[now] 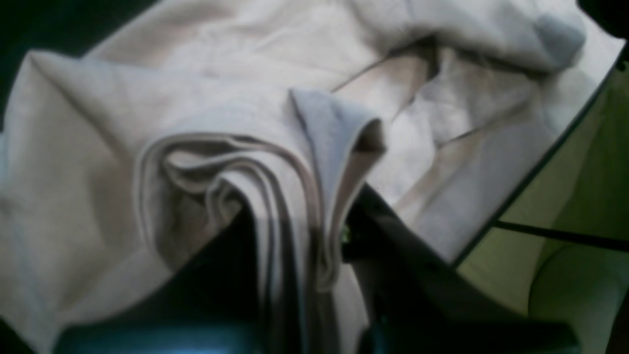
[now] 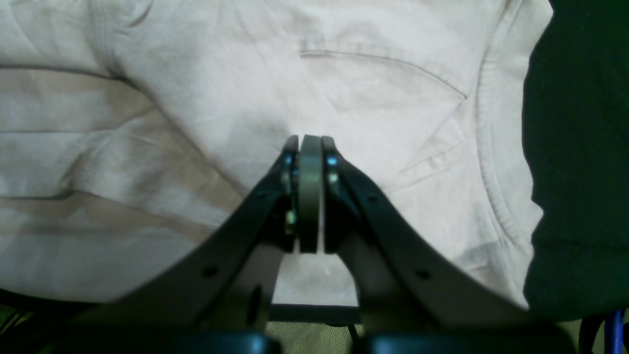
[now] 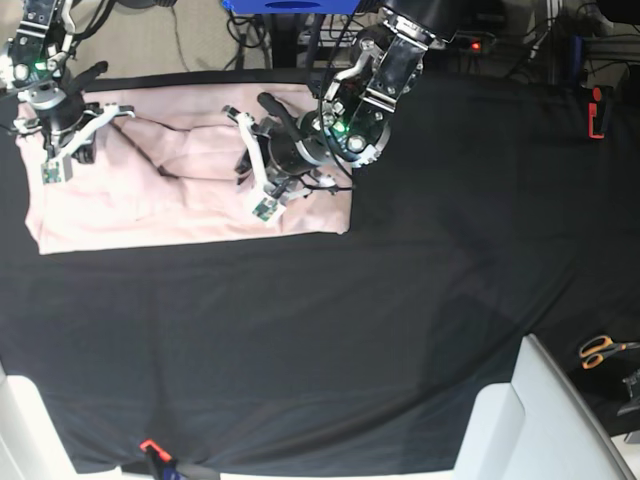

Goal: Fold the T-shirt properly
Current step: 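Drag the held strip end with the left gripper toward the right gripper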

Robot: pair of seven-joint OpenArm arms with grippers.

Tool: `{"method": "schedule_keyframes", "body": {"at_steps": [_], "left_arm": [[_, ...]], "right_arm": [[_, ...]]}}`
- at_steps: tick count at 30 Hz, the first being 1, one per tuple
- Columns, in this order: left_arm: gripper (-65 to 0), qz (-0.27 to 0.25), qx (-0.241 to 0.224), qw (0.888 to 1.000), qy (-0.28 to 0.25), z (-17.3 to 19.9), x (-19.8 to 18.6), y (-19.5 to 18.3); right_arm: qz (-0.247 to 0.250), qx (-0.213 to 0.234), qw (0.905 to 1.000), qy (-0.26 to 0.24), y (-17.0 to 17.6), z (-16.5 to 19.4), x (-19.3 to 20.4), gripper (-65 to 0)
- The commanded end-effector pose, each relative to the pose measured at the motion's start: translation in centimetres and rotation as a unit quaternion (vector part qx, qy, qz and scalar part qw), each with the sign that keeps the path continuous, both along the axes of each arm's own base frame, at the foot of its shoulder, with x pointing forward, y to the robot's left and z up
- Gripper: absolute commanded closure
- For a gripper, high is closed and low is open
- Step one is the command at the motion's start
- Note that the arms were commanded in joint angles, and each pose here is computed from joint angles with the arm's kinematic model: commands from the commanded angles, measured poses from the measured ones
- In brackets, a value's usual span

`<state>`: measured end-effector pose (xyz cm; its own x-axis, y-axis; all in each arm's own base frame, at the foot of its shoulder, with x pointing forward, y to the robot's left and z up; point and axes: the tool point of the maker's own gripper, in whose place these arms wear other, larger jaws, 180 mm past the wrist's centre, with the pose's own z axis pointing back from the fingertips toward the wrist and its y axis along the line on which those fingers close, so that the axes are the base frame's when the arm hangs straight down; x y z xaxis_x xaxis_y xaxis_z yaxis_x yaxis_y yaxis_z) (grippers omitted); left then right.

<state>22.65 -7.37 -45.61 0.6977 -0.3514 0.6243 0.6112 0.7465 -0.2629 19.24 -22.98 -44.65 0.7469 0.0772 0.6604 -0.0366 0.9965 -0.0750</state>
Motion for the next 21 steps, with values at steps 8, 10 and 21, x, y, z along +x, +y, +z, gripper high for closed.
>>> {"method": "schedule_keyframes", "body": {"at_steps": [8, 10, 21], "left_arm": [[0.0, -0.006, -0.012, 1.000, -0.010, 0.6, 1.7, -1.3], [0.0, -0.006, -0.019, 1.000, -0.011, 0.9, 1.9, -2.0], [-46.4, -0.080, -0.029, 0.996, -0.029, 2.4, 1.6, -7.3]], "right_arm": [[0.001, -0.007, 0.9997, -0.022, -0.5, 1.1, 0.7, -0.2], [0.001, -0.007, 0.9997, -0.022, -0.5, 1.1, 0.7, -0.2], [0.003, -0.006, 0.9997, -0.022, -0.3, 1.0, 0.8, -0.2]]}}
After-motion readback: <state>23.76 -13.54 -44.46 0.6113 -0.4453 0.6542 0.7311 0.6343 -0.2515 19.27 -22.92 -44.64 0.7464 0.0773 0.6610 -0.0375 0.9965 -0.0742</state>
